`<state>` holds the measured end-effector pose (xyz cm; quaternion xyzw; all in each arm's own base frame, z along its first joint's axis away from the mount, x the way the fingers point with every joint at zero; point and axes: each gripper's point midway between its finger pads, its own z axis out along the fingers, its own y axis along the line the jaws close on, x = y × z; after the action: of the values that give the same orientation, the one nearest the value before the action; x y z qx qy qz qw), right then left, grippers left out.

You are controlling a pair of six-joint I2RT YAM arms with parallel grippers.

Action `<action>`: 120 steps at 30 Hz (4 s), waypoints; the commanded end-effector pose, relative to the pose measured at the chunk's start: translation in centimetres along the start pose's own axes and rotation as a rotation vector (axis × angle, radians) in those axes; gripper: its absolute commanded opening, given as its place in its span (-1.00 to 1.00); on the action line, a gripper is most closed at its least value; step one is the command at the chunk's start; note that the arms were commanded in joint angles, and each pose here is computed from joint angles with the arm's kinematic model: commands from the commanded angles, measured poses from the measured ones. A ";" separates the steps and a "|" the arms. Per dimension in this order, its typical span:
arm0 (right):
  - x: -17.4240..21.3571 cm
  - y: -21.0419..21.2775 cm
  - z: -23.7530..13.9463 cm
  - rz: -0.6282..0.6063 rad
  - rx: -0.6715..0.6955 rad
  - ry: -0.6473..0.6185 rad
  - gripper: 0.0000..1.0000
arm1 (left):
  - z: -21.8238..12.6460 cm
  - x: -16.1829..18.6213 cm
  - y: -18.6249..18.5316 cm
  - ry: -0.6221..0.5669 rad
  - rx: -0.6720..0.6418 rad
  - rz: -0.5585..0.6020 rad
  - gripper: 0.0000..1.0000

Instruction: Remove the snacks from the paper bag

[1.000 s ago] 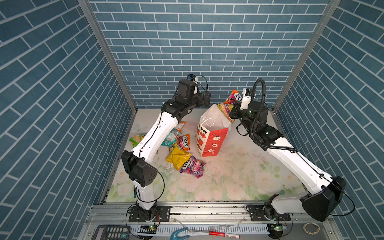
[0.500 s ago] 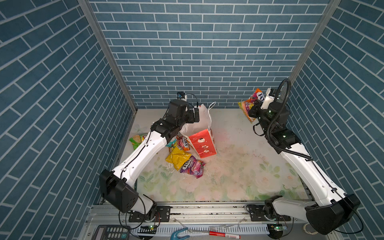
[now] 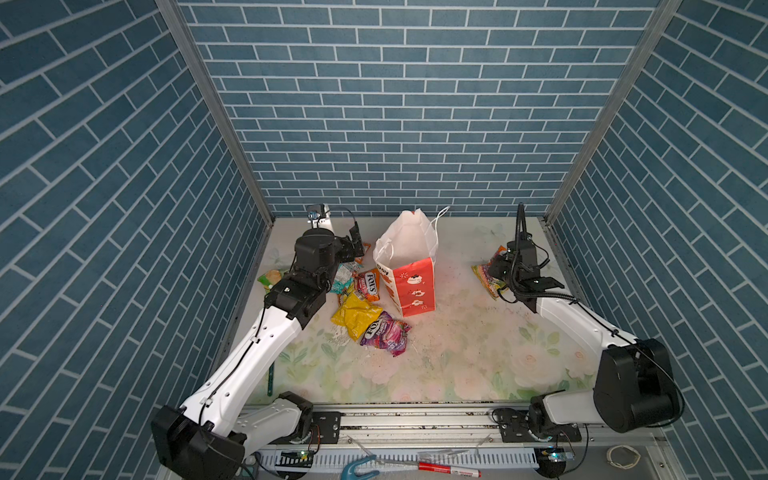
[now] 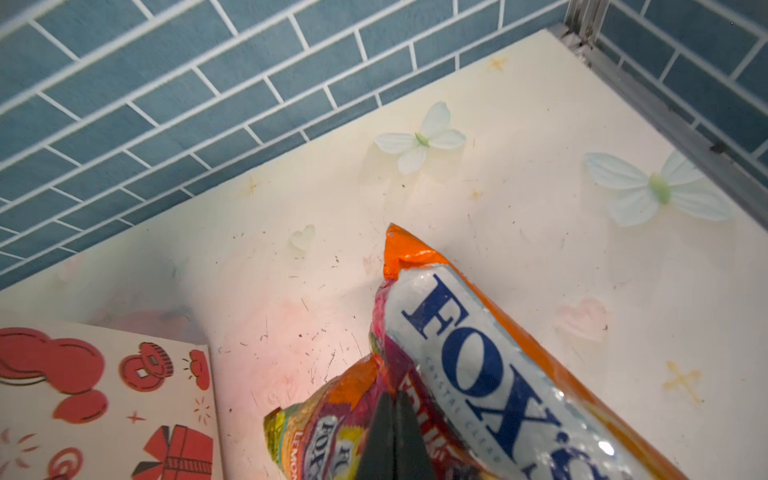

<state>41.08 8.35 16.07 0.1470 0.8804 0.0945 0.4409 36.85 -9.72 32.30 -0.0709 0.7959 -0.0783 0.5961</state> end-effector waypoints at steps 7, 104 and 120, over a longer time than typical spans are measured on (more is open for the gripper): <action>-0.8 0.6 3.6 0.022 -0.056 -0.009 -0.67 | 0.4 4.3 6.5 -0.023 -0.134 -0.043 0.99; 2.1 -14.4 1.9 -0.275 0.207 -0.330 0.98 | 7.8 16.7 18.4 0.098 -0.431 0.260 0.99; 2.1 -14.3 2.0 -0.277 0.202 -0.325 0.98 | 8.4 18.4 15.6 0.067 -0.166 0.271 0.99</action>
<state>38.69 -4.33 8.73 0.0972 0.8169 -0.0736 0.5638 39.26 2.51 9.24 -0.0370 0.8294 0.0906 0.5500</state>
